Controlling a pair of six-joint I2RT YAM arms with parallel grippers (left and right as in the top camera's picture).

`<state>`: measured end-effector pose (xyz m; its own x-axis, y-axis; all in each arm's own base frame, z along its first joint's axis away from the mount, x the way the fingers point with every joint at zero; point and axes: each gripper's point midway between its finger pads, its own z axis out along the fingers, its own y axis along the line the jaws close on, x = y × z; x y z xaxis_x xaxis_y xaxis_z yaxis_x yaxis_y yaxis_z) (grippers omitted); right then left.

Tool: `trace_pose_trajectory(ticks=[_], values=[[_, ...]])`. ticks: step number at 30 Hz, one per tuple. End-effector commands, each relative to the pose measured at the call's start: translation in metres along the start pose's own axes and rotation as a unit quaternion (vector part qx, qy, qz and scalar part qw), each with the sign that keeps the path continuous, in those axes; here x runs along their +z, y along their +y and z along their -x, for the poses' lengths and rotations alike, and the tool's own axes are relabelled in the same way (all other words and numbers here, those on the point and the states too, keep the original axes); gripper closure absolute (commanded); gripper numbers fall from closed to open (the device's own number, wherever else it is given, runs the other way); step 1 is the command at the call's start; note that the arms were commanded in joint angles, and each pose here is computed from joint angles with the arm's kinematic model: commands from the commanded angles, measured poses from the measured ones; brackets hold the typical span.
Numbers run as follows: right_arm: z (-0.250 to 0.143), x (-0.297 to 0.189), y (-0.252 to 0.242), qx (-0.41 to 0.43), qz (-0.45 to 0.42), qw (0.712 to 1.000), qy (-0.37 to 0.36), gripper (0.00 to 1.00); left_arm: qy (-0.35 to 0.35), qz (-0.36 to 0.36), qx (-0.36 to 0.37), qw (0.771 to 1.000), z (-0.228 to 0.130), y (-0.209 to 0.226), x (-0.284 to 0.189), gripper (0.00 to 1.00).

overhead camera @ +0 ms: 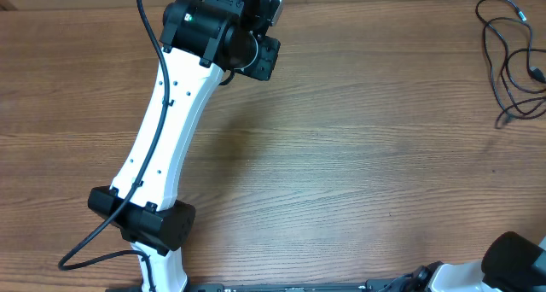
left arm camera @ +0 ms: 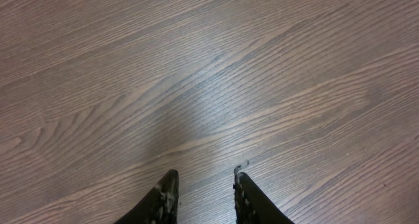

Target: Untangle cables

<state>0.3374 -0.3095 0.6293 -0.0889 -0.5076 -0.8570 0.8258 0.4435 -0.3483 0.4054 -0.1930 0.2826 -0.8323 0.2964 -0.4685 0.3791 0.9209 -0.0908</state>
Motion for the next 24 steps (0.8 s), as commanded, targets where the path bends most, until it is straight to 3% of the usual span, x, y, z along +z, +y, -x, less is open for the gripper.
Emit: trace_pose_trajectory(ticks=[1,9,11,15,18,19,21,23,24], values=[[-0.007,0.009,0.006,-0.002,0.042,0.999,-0.019,0.96,-0.018,-0.003,0.012,1.000,0.006,-0.002,-0.011,0.71],[-0.080,0.046,0.027,-0.012,0.059,0.998,0.030,0.96,-0.035,-0.004,0.013,0.999,0.014,-0.003,-0.011,0.71],[-0.113,0.052,0.029,0.021,0.061,0.995,0.073,0.96,-0.038,-0.004,0.013,0.999,0.015,-0.003,-0.011,0.71],[-0.219,0.044,0.040,0.113,0.068,0.963,0.236,0.96,-0.040,-0.004,0.013,0.999,0.016,-0.003,-0.011,0.71],[-0.311,0.020,0.049,0.146,0.052,0.914,0.374,0.96,-0.041,-0.005,0.013,0.999,0.017,-0.003,-0.011,0.71],[-0.363,-0.004,0.056,0.186,0.029,0.869,0.457,0.96,-0.041,-0.005,0.013,0.999,0.017,-0.003,-0.011,0.71],[-0.409,-0.035,0.066,0.261,-0.010,0.802,0.537,0.96,-0.041,-0.005,0.013,0.999,0.017,-0.003,-0.011,0.71],[-0.437,-0.069,0.089,0.346,-0.014,0.716,0.605,0.96,-0.041,-0.006,0.013,0.999,0.017,-0.004,-0.011,0.71],[-0.440,-0.078,0.100,0.370,-0.001,0.689,0.624,0.96,-0.040,-0.009,0.013,0.999,0.016,-0.004,-0.011,0.71]])
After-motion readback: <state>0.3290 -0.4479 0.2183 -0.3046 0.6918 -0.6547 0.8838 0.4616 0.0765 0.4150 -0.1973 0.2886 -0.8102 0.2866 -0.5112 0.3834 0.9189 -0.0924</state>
